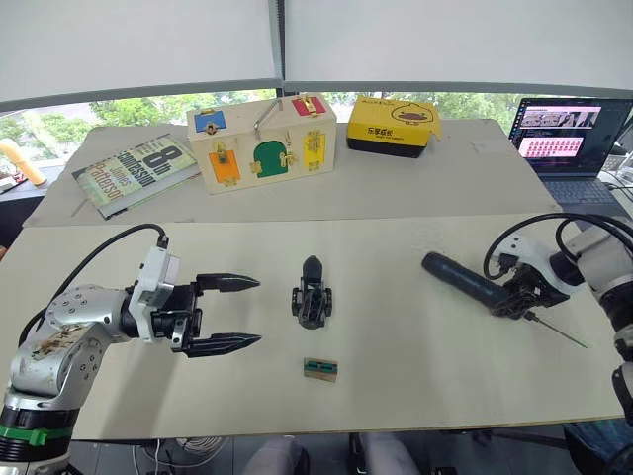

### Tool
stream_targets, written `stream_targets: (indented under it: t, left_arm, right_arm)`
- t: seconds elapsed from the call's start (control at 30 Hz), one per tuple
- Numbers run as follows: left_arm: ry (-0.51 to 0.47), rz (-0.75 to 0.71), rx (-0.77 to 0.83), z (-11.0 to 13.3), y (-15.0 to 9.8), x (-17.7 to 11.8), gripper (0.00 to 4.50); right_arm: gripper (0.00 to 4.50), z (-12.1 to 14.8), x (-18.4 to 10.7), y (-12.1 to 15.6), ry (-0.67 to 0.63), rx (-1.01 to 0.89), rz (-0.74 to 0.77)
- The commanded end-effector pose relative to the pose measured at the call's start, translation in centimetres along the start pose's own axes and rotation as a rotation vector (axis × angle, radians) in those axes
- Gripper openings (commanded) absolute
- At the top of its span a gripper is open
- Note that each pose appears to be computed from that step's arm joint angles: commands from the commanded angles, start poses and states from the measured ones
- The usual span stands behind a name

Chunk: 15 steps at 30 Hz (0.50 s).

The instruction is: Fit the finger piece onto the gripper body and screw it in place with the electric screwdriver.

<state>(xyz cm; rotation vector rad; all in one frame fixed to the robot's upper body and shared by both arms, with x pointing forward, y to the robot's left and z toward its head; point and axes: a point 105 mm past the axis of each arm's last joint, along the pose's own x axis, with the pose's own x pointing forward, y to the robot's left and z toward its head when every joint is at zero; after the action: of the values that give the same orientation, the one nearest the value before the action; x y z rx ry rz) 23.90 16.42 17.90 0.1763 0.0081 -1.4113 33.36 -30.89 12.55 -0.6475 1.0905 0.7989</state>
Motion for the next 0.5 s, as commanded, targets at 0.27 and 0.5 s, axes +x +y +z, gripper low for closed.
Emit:
stream_targets:
  t: [0.27,0.5]
  left_arm:
    - [-0.008,-0.027,0.036,0.71,0.1,0.17,4.5]
    - [-0.009,-0.03,0.041,0.71,0.25,0.23,4.5]
  right_arm:
    - [1.92,0.17,-0.06,-0.02,0.094,-0.048,-0.038]
    - [1.92,0.11,0.11,0.71,0.117,-0.065,-0.002]
